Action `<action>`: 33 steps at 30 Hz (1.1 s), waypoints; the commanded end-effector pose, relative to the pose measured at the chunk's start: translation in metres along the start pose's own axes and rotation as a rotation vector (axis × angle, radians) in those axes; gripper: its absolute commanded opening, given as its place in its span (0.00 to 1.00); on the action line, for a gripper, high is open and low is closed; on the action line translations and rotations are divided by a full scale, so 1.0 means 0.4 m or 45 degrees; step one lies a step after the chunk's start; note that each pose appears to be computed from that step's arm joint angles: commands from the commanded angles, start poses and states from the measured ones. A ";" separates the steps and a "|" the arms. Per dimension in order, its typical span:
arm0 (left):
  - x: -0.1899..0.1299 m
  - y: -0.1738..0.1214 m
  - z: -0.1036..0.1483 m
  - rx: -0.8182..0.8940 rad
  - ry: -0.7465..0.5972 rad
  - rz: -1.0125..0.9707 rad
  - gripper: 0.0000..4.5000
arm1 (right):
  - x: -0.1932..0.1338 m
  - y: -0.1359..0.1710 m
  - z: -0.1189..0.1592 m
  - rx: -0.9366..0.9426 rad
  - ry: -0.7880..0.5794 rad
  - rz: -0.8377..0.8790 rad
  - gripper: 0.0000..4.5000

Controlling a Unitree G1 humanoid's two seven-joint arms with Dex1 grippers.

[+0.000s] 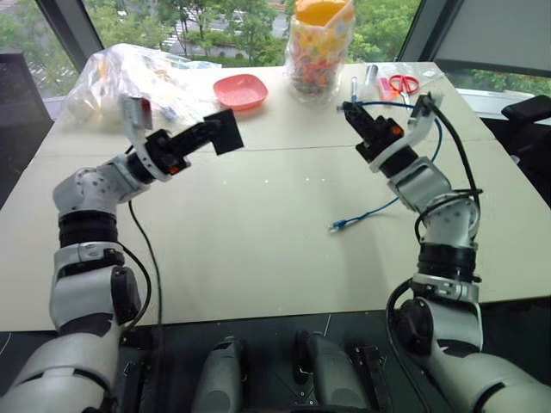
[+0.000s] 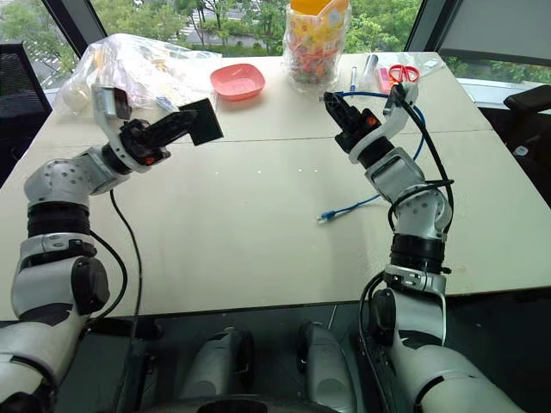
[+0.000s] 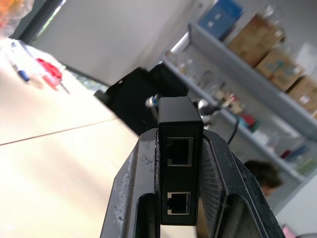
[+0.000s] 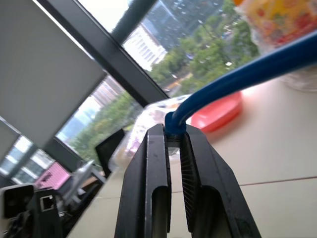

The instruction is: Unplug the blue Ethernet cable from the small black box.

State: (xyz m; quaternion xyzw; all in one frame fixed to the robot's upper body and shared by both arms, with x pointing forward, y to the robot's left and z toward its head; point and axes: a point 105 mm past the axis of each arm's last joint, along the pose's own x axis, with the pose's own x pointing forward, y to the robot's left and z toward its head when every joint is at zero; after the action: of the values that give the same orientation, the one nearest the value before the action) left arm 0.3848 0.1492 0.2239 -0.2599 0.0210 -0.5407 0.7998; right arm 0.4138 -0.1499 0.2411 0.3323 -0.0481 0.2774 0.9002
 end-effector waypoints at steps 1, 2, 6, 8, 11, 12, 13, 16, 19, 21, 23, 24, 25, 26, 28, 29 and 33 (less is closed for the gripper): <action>0.048 0.036 -0.020 0.317 0.051 0.181 0.10 | 0.008 -0.090 -0.001 -0.190 0.078 -0.179 0.01; 0.062 0.040 -0.023 0.355 0.030 0.208 0.10 | 0.009 -0.118 -0.006 -0.238 0.109 -0.233 0.01; 0.116 0.049 -0.042 0.453 -0.040 0.279 0.10 | -0.002 -0.213 -0.032 -0.395 0.223 -0.414 0.01; 0.133 0.056 -0.051 0.485 -0.058 0.315 0.10 | -0.007 -0.239 -0.038 -0.434 0.242 -0.460 0.09; 0.160 0.076 -0.086 0.570 -0.026 0.378 0.10 | -0.010 -0.257 -0.043 -0.458 0.245 -0.487 0.38; 0.166 0.080 -0.094 0.587 -0.019 0.390 0.10 | -0.010 -0.258 -0.045 -0.460 0.247 -0.483 0.49; 0.175 0.082 -0.104 0.601 -0.008 0.394 0.10 | -0.008 -0.255 -0.050 -0.469 0.259 -0.470 0.60; 0.195 0.091 -0.128 0.654 0.028 0.412 0.10 | -0.011 -0.251 -0.074 -0.482 0.324 -0.440 0.95; 0.207 0.109 -0.150 0.689 0.059 0.456 0.10 | -0.022 -0.206 -0.128 -0.544 0.437 -0.290 0.98; 0.215 0.118 -0.162 0.694 0.067 0.483 0.10 | -0.041 -0.161 -0.163 -0.585 0.482 -0.192 0.98; 0.223 0.126 -0.179 0.688 0.079 0.502 0.10 | -0.066 -0.105 -0.189 -0.584 0.475 -0.098 0.98; 0.226 0.129 -0.189 0.697 0.095 0.513 0.10 | -0.079 -0.083 -0.197 -0.577 0.460 -0.075 0.98; 0.227 0.132 -0.196 0.706 0.106 0.519 0.10 | -0.088 -0.069 -0.200 -0.572 0.450 -0.067 0.98; 0.228 0.135 -0.204 0.703 0.116 0.527 0.10 | -0.094 -0.058 -0.198 -0.559 0.428 -0.069 0.98; 0.229 0.139 -0.220 0.708 0.143 0.535 0.10 | -0.103 -0.046 -0.190 -0.549 0.389 -0.083 0.98; 0.229 0.140 -0.227 0.717 0.157 0.536 0.10 | -0.106 -0.043 -0.184 -0.545 0.371 -0.093 0.98; 0.226 0.143 -0.229 0.686 0.139 0.540 0.51 | -0.109 -0.036 -0.154 -0.540 0.307 -0.115 1.00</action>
State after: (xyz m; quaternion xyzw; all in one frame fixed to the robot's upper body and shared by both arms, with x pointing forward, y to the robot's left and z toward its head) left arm 0.4402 0.0528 0.1287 -0.0073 -0.0043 -0.3582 0.9336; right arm 0.3805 -0.1376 0.1568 0.0951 0.0476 0.2606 0.9596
